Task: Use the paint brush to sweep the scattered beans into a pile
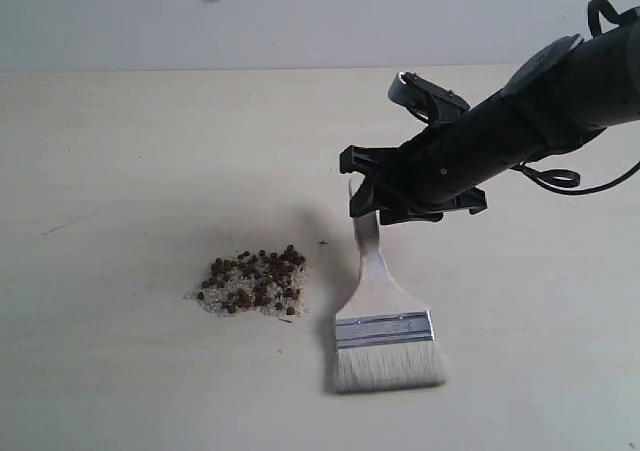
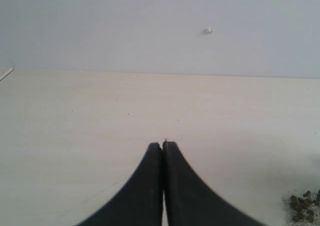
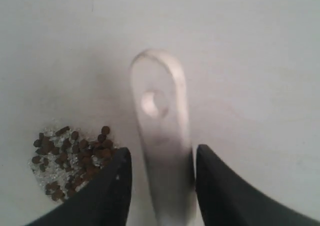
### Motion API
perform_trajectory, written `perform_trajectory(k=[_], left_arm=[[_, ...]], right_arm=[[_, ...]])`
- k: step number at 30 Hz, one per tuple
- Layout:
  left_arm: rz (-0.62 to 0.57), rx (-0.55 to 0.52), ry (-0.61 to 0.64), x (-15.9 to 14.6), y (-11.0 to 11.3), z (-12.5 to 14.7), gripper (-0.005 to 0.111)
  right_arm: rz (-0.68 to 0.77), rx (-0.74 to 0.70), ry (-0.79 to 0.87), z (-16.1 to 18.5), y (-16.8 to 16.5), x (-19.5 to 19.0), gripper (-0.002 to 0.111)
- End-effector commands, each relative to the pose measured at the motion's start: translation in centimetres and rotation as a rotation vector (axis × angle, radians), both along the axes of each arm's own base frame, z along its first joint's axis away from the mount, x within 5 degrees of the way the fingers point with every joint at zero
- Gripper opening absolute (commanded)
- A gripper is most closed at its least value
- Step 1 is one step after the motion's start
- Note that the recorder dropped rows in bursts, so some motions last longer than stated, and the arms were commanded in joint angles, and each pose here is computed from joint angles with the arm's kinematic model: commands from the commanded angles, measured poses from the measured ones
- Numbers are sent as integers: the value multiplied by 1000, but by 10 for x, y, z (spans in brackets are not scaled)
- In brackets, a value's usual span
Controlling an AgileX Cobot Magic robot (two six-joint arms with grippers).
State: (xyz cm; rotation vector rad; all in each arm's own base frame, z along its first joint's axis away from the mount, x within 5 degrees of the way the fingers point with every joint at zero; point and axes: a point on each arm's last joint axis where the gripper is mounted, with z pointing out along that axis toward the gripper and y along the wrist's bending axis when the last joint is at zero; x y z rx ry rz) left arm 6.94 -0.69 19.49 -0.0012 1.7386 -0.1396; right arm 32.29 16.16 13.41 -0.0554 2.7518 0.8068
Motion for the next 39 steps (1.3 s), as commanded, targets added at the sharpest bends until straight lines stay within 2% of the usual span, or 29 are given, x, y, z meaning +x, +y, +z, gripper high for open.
perform_trajectory(k=[1,4,6,7,8,10,12,13,15,18,24,31,33,35,39], left_arm=[[2,-7,-8,-1,0,1,0],[2,-7,-8,-1,0,1,0],[2,-7,-8,-1,0,1,0],[2,-7,-8,-1,0,1,0],[2,-7,-8,-1,0,1,0],[2,-7,-8,-1,0,1,0],[2,-7,-8,-1,0,1,0],[2,-7,-8,-1,0,1,0],[2,-7,-8,-1,0,1,0],[2,-7,-8,-1,0,1,0],[2,-7,-8,-1,0,1,0],[2,-7,-8,-1,0,1,0],[2,-7,-8,-1,0,1,0],[2,-7,-8,-1,0,1,0],[2,-7,-8,-1,0,1,0]], right_arm=[[10,-61,-63,-1,-4,3,43],[44,-156,-191,9,-11,9,42],[58,-205,-269,22,-16,10,37],[47,-217,-296,29,-18,9,31],[-7,-225,-359,46,-25,2,15],[-95,-206,-423,64,-34,-10,-1],[-170,-197,-513,80,-46,-26,0],[-228,-199,-614,93,-60,-48,0],[-262,-184,-692,105,-77,-86,0],[-231,-147,-762,112,-96,-145,0],[-178,-34,-864,127,-109,-203,0],[-215,51,-1041,150,-119,-231,0],[-188,66,-1069,153,-118,-235,0],[-69,-20,-1157,154,-116,-240,0],[-47,-48,-1195,155,-117,-241,0]])
